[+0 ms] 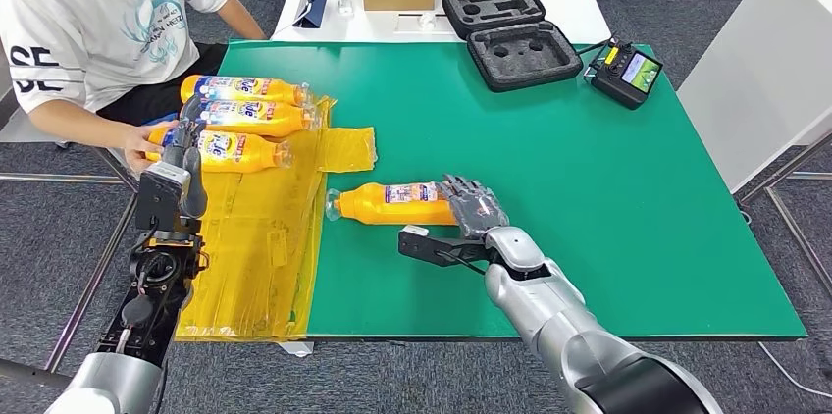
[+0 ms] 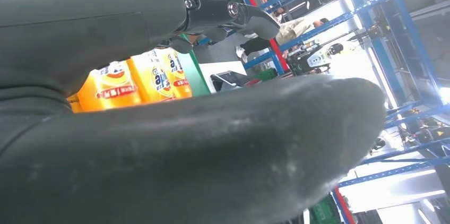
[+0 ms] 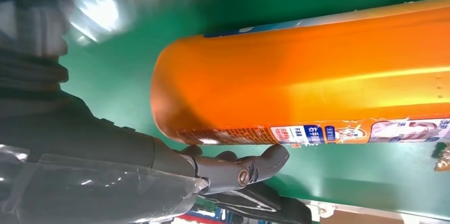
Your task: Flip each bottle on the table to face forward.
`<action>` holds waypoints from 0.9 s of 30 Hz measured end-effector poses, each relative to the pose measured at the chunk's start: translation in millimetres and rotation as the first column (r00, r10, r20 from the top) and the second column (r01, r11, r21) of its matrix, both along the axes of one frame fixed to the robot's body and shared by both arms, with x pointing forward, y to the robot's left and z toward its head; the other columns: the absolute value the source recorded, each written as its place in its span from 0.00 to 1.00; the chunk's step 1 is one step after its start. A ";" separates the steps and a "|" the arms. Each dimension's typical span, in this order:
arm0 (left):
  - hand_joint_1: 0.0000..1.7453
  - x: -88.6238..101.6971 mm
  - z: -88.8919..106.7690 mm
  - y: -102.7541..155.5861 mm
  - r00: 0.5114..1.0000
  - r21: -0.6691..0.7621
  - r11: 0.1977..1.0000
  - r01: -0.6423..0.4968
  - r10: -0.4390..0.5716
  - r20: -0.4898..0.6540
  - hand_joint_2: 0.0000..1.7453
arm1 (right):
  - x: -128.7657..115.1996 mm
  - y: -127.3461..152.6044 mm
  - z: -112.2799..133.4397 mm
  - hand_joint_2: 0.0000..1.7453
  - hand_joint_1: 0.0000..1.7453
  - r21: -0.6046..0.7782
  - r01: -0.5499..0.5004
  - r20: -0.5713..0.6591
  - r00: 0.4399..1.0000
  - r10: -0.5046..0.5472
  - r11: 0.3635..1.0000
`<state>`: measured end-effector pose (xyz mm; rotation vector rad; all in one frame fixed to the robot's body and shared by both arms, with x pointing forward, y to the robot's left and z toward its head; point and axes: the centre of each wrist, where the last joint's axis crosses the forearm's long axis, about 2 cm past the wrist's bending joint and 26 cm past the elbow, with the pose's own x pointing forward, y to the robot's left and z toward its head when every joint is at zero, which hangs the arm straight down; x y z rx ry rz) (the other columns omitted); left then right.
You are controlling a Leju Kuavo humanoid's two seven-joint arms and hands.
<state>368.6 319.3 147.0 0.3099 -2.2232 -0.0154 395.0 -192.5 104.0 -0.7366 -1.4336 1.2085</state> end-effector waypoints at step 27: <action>0.00 -0.4 0.4 -0.3 1.000 0.000 1.000 0.001 -0.001 0.002 0.00 | 0.8 -0.6 -0.3 1.00 0.00 -0.004 0.001 -0.007 1.000 -0.001 1.000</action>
